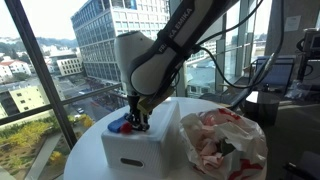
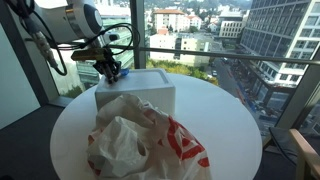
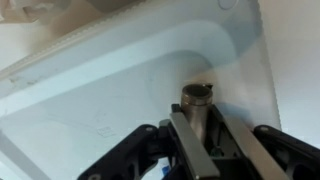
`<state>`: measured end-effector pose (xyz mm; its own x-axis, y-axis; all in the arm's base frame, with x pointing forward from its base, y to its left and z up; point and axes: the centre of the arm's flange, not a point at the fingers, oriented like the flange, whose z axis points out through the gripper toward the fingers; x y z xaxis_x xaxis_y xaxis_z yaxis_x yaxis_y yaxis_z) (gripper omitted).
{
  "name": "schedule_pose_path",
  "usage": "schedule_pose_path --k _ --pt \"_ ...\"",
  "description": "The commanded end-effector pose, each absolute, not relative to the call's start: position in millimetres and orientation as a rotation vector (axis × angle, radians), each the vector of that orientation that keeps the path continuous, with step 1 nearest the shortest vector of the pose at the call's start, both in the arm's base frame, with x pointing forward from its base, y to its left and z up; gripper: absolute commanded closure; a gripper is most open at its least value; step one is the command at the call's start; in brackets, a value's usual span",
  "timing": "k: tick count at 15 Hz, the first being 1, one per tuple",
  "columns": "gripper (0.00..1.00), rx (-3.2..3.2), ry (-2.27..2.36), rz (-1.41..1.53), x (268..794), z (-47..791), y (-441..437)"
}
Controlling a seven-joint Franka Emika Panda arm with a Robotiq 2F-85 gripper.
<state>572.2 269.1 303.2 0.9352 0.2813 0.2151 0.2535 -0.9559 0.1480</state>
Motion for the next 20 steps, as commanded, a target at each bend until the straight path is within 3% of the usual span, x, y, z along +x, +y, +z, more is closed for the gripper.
schedule_pose_path --k 1,10,16,20 --pt "0.88 2.927 0.284 0.321 540 336 238" --pt "0.88 2.816 -0.206 0.021 446 365 158" --pt "0.88 2.799 -0.314 -0.072 440 310 120" --pt "0.88 2.776 -0.377 0.135 451 278 93"
